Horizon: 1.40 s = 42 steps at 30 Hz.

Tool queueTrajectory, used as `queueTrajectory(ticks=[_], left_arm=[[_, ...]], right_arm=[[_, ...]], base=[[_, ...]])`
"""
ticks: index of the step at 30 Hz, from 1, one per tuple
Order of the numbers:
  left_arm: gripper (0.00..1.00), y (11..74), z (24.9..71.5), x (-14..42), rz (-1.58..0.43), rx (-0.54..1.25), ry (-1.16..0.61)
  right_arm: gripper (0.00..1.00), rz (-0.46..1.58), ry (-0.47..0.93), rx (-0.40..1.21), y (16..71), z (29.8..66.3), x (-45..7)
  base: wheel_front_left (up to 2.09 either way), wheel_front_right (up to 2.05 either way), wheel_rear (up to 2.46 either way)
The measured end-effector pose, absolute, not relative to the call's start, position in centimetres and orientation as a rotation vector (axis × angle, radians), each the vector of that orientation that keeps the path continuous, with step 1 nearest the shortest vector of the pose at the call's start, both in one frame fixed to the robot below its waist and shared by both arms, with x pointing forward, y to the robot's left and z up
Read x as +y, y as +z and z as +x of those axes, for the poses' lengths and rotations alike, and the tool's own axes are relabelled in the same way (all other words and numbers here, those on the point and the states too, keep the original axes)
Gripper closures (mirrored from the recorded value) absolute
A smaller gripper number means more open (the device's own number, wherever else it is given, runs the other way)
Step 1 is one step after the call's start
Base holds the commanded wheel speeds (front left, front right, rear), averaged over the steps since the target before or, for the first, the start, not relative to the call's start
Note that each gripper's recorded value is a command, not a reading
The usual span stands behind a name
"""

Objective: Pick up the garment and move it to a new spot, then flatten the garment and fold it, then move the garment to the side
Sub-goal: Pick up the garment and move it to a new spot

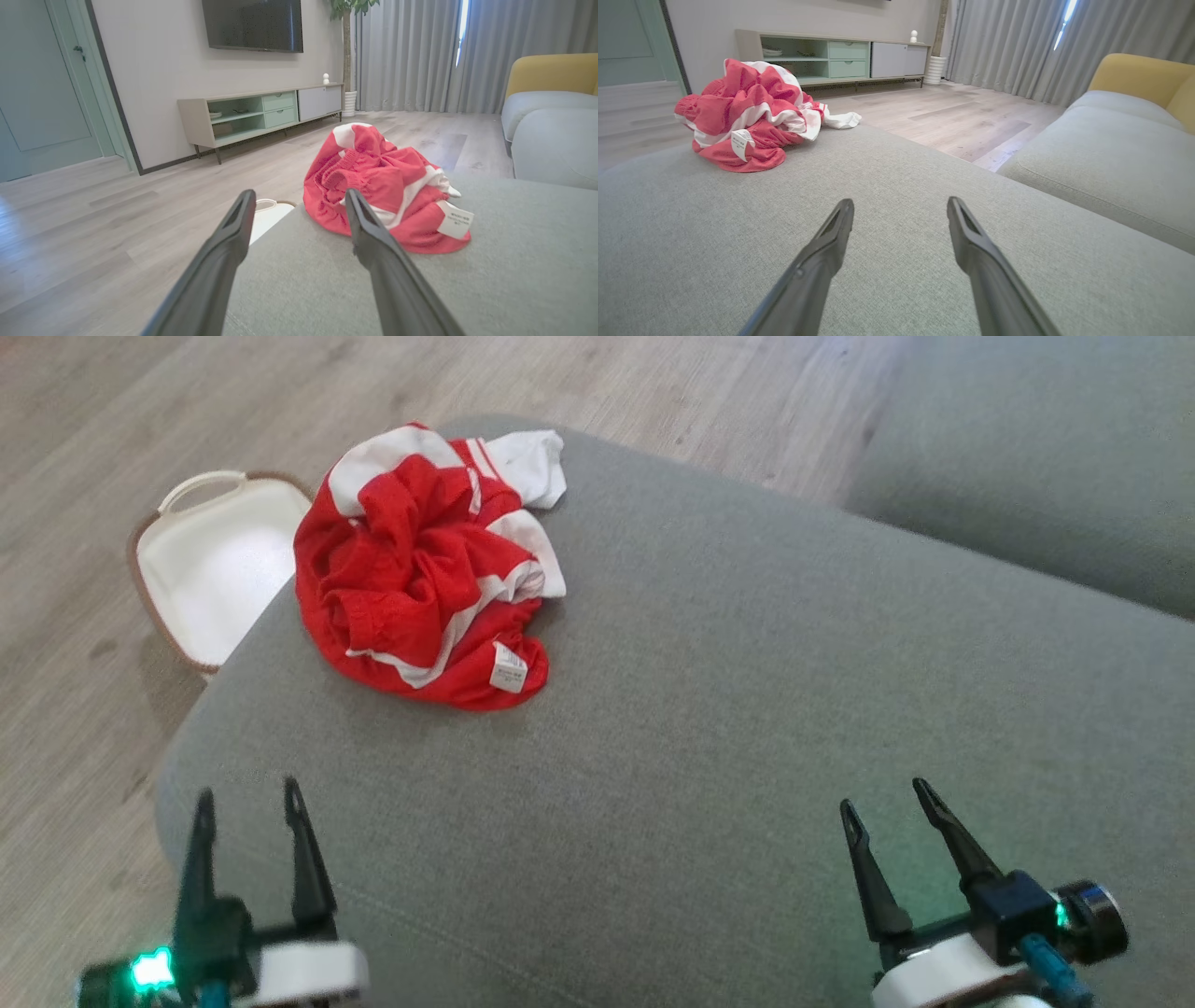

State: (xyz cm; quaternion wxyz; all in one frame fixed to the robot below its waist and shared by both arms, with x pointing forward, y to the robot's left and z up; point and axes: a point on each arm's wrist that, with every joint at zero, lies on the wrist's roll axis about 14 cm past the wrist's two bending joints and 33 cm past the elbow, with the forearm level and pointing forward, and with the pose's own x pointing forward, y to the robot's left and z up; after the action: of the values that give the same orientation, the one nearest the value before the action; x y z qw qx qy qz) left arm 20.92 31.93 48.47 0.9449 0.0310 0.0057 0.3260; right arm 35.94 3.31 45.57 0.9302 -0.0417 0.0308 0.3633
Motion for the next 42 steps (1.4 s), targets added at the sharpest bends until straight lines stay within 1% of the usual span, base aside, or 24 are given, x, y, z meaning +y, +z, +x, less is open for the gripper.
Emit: queueTrajectory(ticks=[2, 4, 9, 12, 14, 15, 18, 21, 24, 26, 28, 29, 30, 34, 38, 42], left_arm=[[0.00, 49.2, 21.5, 32.5, 0.077, -0.004, 0.676], [0.00, 50.6, 23.0, 33.3, 0.105, -0.032, 0.671], [0.00, 54.6, 29.9, 34.8, 0.193, -0.121, 0.620], [0.00, 54.3, 33.8, 35.6, 0.217, -0.088, 0.586], [0.00, 52.7, 36.1, 36.5, 0.214, -0.007, 0.577], [0.00, 51.1, 38.2, 37.5, 0.185, 0.082, 0.583], [0.00, 49.6, 41.1, 38.8, 0.094, 0.180, 0.614], [0.00, 46.8, 43.4, 38.7, 0.022, 0.336, 0.595], [0.00, 43.3, 43.9, 38.3, -0.008, 0.493, 0.584], [0.00, 40.9, 43.2, 38.3, -0.044, 0.595, 0.598], [0.00, 39.1, 42.3, 38.6, -0.038, 0.666, 0.604], [0.49, 38.7, 42.1, 38.7, -0.033, 0.679, 0.604], [1.00, 38.6, 42.3, 38.8, -0.024, 0.668, 0.598], [1.00, 41.5, 44.1, 39.7, 0.041, 0.519, 0.586], [1.00, 47.2, 46.1, 41.0, 0.165, 0.349, 0.555], [1.00, 53.2, 48.2, 39.9, 0.274, 0.200, 0.478]], right_arm=[[0.00, -0.104, 0.774, 0.066, 45.1, 36.0, 3.7], [0.00, -0.130, 0.792, 0.069, 44.5, 36.8, 3.4], [0.00, -0.179, 0.810, 0.062, 43.1, 39.9, 2.2], [0.00, -0.197, 0.816, 0.077, 41.8, 41.2, 1.4], [0.00, -0.205, 0.820, 0.088, 40.9, 41.8, 0.9], [0.00, -0.212, 0.821, 0.095, 40.2, 42.5, 0.4], [0.00, -0.212, 0.810, 0.091, 39.6, 43.8, -0.3], [0.00, -0.217, 0.798, 0.099, 38.9, 44.5, -1.1], [0.00, -0.212, 0.781, 0.123, 38.0, 44.6, -2.0], [0.00, -0.212, 0.776, 0.124, 37.8, 44.7, -2.5], [0.00, -0.209, 0.767, 0.122, 37.7, 45.0, -2.8], [0.00, -0.205, 0.760, 0.121, 37.8, 45.1, -3.0], [0.00, -0.206, 0.752, 0.118, 37.8, 45.3, -3.2], [0.00, -0.209, 0.732, 0.109, 38.4, 45.4, -3.6], [0.00, -0.182, 0.710, 0.095, 39.8, 44.7, -3.1], [0.00, -0.156, 0.683, 0.057, 42.2, 43.8, -2.6]], base=[[0.00, 0.00, 0.00], [0.00, 0.00, 0.00], [0.00, 0.00, 0.00], [0.00, 0.00, 0.00], [0.00, 0.00, 0.00], [0.00, 0.00, 0.00], [0.00, 0.00, 0.00], [0.00, 0.00, 0.00], [0.00, 0.00, 0.00], [0.00, 0.00, 0.00], [0.00, 0.00, 0.00], [0.00, 0.00, 0.00], [0.00, 0.00, 0.00], [0.00, 0.00, 0.00], [0.00, 0.00, 0.00], [0.00, 0.00, 0.00]])
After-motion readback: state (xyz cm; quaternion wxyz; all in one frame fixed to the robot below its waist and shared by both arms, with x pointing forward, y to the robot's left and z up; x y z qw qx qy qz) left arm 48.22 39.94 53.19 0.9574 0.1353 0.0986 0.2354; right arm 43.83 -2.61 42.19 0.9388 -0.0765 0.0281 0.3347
